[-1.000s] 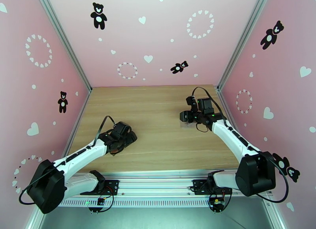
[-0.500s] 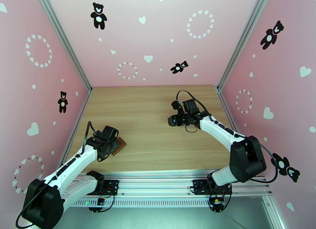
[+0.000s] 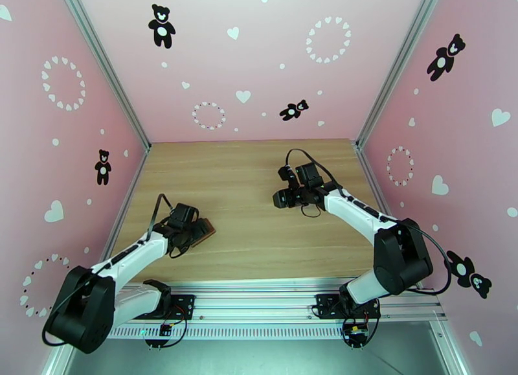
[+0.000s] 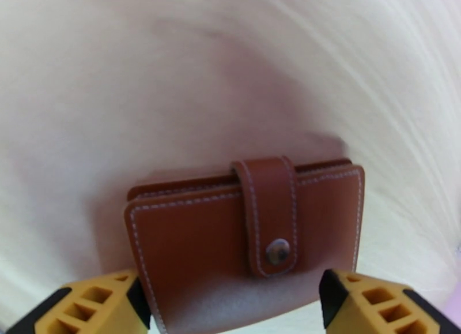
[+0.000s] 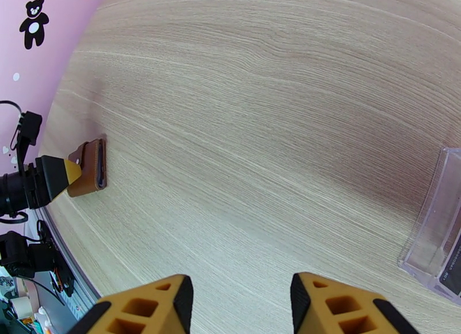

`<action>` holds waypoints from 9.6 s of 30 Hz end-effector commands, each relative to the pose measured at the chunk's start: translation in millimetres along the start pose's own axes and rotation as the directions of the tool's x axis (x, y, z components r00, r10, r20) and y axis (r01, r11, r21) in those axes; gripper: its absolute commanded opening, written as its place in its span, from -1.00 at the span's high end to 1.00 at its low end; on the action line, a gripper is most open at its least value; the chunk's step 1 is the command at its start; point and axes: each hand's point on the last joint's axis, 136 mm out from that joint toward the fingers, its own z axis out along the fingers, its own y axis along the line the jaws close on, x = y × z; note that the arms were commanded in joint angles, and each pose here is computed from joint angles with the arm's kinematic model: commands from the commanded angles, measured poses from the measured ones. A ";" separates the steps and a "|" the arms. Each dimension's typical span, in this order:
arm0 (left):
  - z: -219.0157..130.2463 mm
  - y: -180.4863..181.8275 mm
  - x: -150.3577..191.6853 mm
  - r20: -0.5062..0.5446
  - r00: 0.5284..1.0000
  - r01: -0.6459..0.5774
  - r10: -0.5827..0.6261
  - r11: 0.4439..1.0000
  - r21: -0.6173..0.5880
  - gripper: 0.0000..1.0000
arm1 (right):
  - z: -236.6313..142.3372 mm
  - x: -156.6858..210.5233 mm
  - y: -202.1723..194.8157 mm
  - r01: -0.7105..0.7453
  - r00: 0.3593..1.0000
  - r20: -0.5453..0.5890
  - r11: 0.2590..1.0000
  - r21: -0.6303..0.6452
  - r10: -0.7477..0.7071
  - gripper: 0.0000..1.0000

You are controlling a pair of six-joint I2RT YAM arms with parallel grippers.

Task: Put the credit cards into the card holder

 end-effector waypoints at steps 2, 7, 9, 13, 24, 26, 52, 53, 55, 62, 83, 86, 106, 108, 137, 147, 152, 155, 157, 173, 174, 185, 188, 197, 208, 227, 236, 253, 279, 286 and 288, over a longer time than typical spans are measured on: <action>6.3 -73.7 -14.3 0.040 0.986 -0.164 0.159 0.970 0.182 -0.58 | 4.2 -6.2 3.1 0.010 1.000 -0.001 1.000 0.001 -0.010 -0.02; 23.7 -147.7 2.9 0.006 0.950 -0.303 0.313 0.915 0.268 -0.54 | 8.9 -2.9 5.8 0.015 1.000 -0.022 1.000 -0.004 -0.015 -0.03; 24.7 -167.5 8.7 0.011 0.937 -0.338 0.350 0.896 0.289 -0.55 | 9.8 -2.5 4.7 0.015 1.000 -0.025 1.000 0.003 -0.015 -0.02; 14.6 -179.3 9.2 0.037 0.921 -0.378 0.387 0.870 0.315 -0.63 | 14.8 -0.8 1.3 0.000 0.999 -0.036 1.000 0.013 0.000 -0.02; 1.4 -69.1 47.7 -0.097 0.969 -0.209 0.228 0.963 0.170 -0.59 | 73.1 -21.4 32.0 0.017 0.980 -0.195 0.995 -0.094 -0.036 -0.02; -3.8 -56.0 58.6 -0.114 0.974 -0.174 0.197 0.967 0.184 -0.52 | 92.6 -28.3 42.1 0.008 0.975 -0.218 0.994 -0.108 -0.032 -0.02; -3.4 -58.9 77.6 -0.163 0.972 -0.129 0.168 0.966 0.225 -0.21 | 100.0 94.3 115.7 -0.061 0.942 -0.336 0.984 -0.166 0.002 0.10; -3.3 -61.6 78.4 -0.170 0.971 -0.129 0.170 0.965 0.230 -0.21 | 96.0 94.1 111.6 -0.054 0.948 -0.318 0.989 -0.137 0.008 0.10; -3.6 -69.8 81.2 -0.190 0.967 -0.119 0.172 0.958 0.262 -0.15 | 87.9 87.5 95.0 -0.025 0.965 -0.263 0.999 -0.041 0.013 0.07; -14.1 -67.1 82.8 -0.181 0.961 -0.158 0.207 0.954 0.254 -0.13 | 67.9 80.2 81.9 0.095 0.960 -0.267 0.994 0.048 -0.079 -0.08; -58.5 -92.1 229.3 -0.308 0.777 -0.350 0.549 0.783 0.514 0.47 | 95.9 76.3 101.4 0.068 0.936 -0.342 0.996 -0.061 -0.085 0.12; -48.2 -102.1 235.5 -0.314 0.764 -0.369 0.563 0.782 0.503 0.51 | 99.4 81.9 103.9 0.050 0.931 -0.357 0.996 -0.080 -0.075 0.18; 0.5 -76.6 150.0 -0.228 0.872 -0.395 0.433 0.898 0.195 0.53 | 88.1 130.3 72.9 -0.021 0.916 -0.400 1.000 0.002 0.020 0.23; 2.8 -82.7 147.0 -0.230 0.873 -0.391 0.431 0.899 0.199 0.53 | 83.0 135.6 71.3 -0.034 0.921 -0.387 0.999 0.004 0.033 0.22; -11.1 -101.3 177.1 -0.289 0.861 -0.258 0.418 0.850 0.459 0.54 | 41.7 143.1 81.8 0.007 0.962 -0.261 0.953 0.303 0.076 0.00; -16.2 -105.7 199.2 -0.289 0.841 -0.298 0.457 0.837 0.458 0.67 | 41.2 144.7 70.9 0.036 0.954 -0.294 0.951 0.307 0.059 0.01; -14.0 -116.0 213.1 -0.312 0.833 -0.269 0.456 0.828 0.492 0.69 | 36.8 136.2 51.1 0.019 0.950 -0.302 0.951 0.308 0.079 0.00; -11.3 -113.3 212.7 -0.307 0.836 -0.283 0.454 0.837 0.468 0.69 | 27.6 131.7 53.3 0.036 0.953 -0.298 0.955 0.295 0.056 0.01; -11.9 -109.6 206.7 -0.290 0.853 -0.278 0.434 0.848 0.452 0.68 | 24.4 133.1 56.9 0.044 0.950 -0.307 0.958 0.283 0.047 0.01; -34.2 -61.6 147.4 -0.178 0.938 -0.213 0.297 0.899 0.382 0.58 | 50.4 152.0 87.4 0.195 0.910 -0.412 0.929 0.314 -0.051 0.09; -34.0 -61.0 146.9 -0.175 0.939 -0.213 0.296 0.900 0.381 0.58 | 52.4 152.5 87.3 0.201 0.908 -0.417 0.926 0.320 -0.053 0.09; -29.9 -60.6 149.1 -0.182 0.936 -0.218 0.302 0.901 0.376 0.56 | 60.8 170.7 68.8 0.266 0.878 -0.475 0.876 0.402 -0.049 0.09; -29.0 -60.8 149.5 -0.183 0.935 -0.218 0.303 0.900 0.377 0.57 | 63.4 172.5 69.0 0.276 0.873 -0.485 0.872 0.403 -0.052 0.08; -29.0 -61.7 149.9 -0.183 0.934 -0.220 0.306 0.899 0.380 0.57 | 67.0 173.5 67.9 0.291 0.864 -0.501 0.865 0.409 -0.053 0.27; -30.8 -64.1 152.3 -0.188 0.930 -0.220 0.315 0.889 0.402 0.56 | 70.7 168.4 67.6 0.271 0.881 -0.471 0.865 0.422 -0.047 0.75; -55.4 -98.3 164.8 -0.173 0.900 -0.262 0.400 0.814 0.519 0.56 | 35.4 119.9 112.8 -0.054 0.981 -0.184 0.998 0.030 0.058 1.00; -52.2 -60.4 130.6 -0.083 0.941 -0.283 0.328 0.898 0.338 0.55 | -42.7 80.4 157.5 -0.078 0.996 -0.054 0.980 -0.184 0.069 1.00; -72.1 -75.2 133.3 -0.117 0.946 -0.200 0.301 0.831 0.520 0.56 | 9.2 91.1 182.2 -0.181 0.982 -0.099 0.936 -0.301 0.158 1.00; -57.1 -112.3 133.3 -0.132 0.918 -0.275 0.375 0.839 0.469 0.63 | 0.9 99.7 71.9 -0.294 0.956 -0.025 0.956 -0.015 0.293 1.00; -58.5 -128.2 138.5 -0.149 0.907 -0.271 0.394 0.817 0.509 0.63 | 7.5 113.8 54.2 -0.326 0.944 -0.054 0.945 -0.005 0.325 1.00; -58.2 -135.2 140.6 -0.150 0.899 -0.286 0.412 0.810 0.512 0.63 | 10.1 114.2 58.9 -0.329 0.943 -0.063 0.944 -0.034 0.327 1.00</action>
